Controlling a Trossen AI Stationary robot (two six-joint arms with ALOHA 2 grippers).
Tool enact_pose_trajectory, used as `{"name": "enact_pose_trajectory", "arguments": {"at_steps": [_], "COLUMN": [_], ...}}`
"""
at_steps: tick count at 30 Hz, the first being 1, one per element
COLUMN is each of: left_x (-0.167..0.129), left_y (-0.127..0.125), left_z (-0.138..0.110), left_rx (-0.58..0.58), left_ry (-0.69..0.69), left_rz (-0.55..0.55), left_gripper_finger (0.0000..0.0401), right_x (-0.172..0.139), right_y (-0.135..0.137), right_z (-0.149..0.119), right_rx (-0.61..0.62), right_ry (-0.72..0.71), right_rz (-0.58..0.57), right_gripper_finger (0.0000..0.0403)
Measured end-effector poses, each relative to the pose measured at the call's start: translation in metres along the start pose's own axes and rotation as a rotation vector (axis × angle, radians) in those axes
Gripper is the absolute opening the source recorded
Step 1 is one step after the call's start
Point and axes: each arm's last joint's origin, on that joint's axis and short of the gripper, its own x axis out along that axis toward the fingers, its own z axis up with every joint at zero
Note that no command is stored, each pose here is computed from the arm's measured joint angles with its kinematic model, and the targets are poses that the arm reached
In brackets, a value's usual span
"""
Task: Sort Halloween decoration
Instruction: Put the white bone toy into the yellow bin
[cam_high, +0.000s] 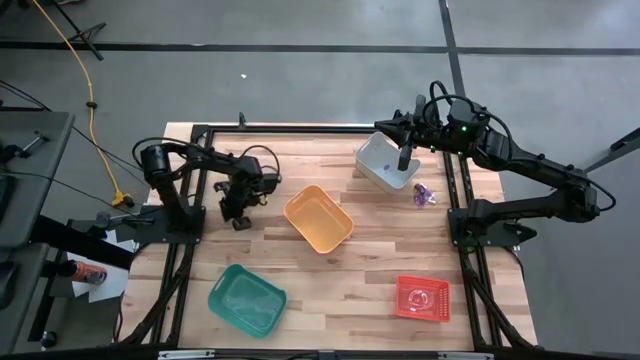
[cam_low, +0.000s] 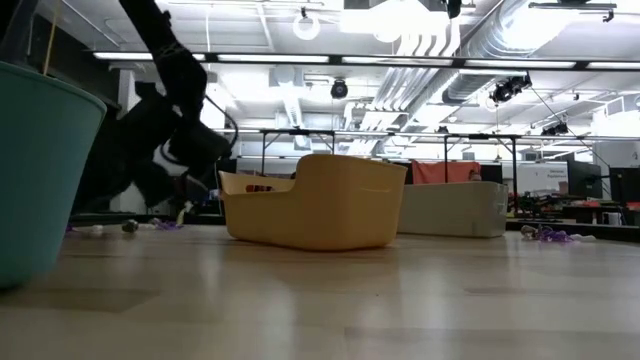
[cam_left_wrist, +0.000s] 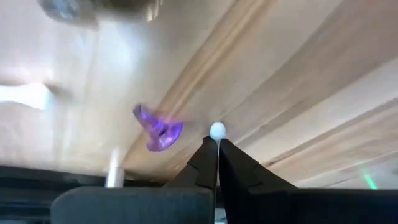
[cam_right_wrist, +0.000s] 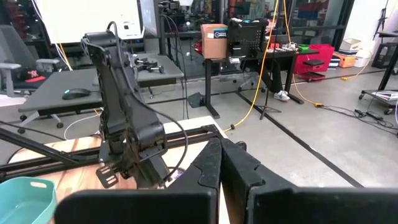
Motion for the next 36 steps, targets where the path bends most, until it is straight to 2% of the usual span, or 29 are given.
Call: {"name": "enact_pose_trajectory", "arguments": {"at_steps": [6, 15, 20, 24, 27, 33, 36], "left_x": [-0.025, -0.057, -0.054, -0.039, -0.031, -0.021, -0.017], "left_y": [-0.003, -0.007, -0.013, -0.021, -0.027, -0.036, -0.038], "left_z": [-0.007, -0.039, -0.048, -0.052, -0.053, -0.046, -0.047], "left_rx": [0.01, -0.021, -0.118, -0.195, -0.226, -0.302, -0.351], "left_ry": [-0.116, -0.383, -0.489, -0.484, -0.489, -0.559, -0.571], "left_rz": [-0.02, -0.102, -0.13, -0.078, -0.033, -0.079, -0.061], "left_gripper_finger": [0.0001, 0.0, 0.0001, 0.0006, 0.0029, 0.0096, 0.0127], "right_x": [0.0, 0.0, 0.0, 0.0, 0.0, 0.0, 0.0], "right_y": [0.0, 0.0, 0.0, 0.0, 0.0, 0.0, 0.0], "right_z": [0.0, 0.0, 0.0, 0.0, 0.0, 0.0, 0.0], "right_rx": [-0.003, -0.02, -0.017, -0.011, -0.012, -0.009, 0.005], "right_ry": [0.0, -0.002, -0.002, -0.001, -0.001, -0.003, -0.003], "right_rz": [0.0, 0.0, 0.0, 0.0, 0.0, 0.0, 0.0], "right_gripper_finger": [0.0, 0.0, 0.0, 0.0, 0.0, 0.0, 0.0]}}
